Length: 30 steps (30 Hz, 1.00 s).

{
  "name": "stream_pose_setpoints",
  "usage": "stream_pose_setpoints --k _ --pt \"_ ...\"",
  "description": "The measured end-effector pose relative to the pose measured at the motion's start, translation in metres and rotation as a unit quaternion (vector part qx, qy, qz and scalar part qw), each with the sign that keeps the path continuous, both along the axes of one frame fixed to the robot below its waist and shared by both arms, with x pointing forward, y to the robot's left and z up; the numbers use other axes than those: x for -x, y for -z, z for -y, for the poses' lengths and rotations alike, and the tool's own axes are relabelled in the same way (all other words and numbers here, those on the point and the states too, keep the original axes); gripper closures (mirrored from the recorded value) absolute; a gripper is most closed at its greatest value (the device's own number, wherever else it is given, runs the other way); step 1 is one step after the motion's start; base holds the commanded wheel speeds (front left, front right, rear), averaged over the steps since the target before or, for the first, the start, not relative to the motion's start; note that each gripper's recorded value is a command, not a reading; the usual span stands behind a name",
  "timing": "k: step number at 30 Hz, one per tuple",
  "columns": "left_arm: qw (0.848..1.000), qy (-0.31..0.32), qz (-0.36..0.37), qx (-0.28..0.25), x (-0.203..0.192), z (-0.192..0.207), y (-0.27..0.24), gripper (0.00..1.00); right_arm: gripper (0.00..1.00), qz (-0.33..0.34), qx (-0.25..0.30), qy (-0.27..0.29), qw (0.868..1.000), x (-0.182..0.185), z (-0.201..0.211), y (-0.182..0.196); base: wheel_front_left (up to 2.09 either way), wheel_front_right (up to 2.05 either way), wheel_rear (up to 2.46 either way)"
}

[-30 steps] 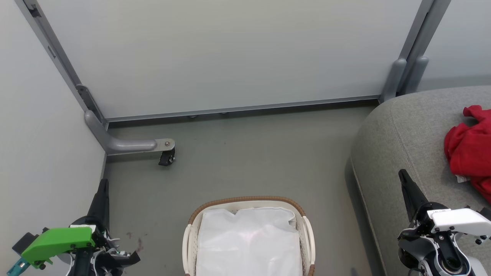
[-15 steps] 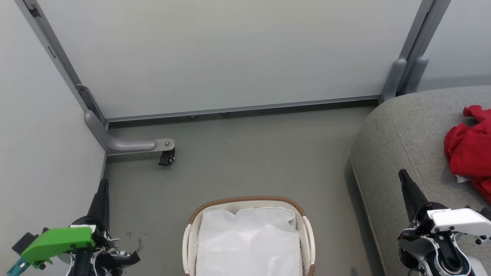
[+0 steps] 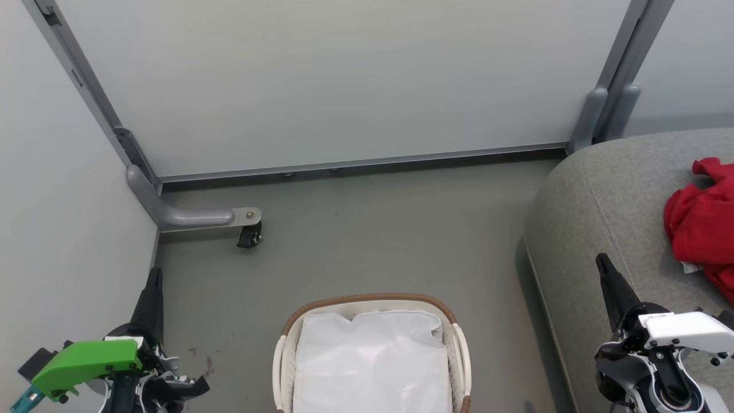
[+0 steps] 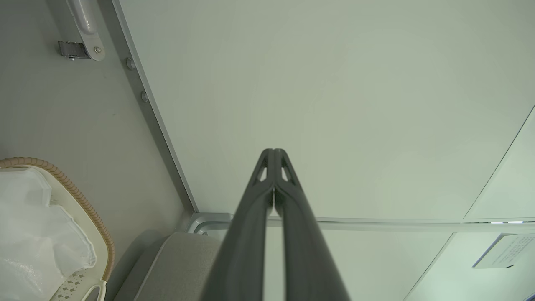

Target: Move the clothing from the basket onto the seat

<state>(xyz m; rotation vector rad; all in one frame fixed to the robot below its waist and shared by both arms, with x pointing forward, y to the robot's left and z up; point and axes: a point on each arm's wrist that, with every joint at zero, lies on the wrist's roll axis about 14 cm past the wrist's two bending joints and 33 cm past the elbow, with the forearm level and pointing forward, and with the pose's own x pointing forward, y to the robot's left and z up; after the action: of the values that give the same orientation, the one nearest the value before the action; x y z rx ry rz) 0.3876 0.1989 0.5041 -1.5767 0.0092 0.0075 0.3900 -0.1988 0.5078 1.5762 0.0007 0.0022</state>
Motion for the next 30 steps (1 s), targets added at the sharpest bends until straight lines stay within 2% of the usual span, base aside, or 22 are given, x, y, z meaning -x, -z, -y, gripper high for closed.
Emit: stream_pose_setpoints --k 30 --pt "1.000 0.000 0.000 0.000 0.0000 0.0000 0.0000 1.00 1.00 0.000 0.000 0.000 1.000 0.0000 0.0000 0.0000 0.00 0.00 0.00"
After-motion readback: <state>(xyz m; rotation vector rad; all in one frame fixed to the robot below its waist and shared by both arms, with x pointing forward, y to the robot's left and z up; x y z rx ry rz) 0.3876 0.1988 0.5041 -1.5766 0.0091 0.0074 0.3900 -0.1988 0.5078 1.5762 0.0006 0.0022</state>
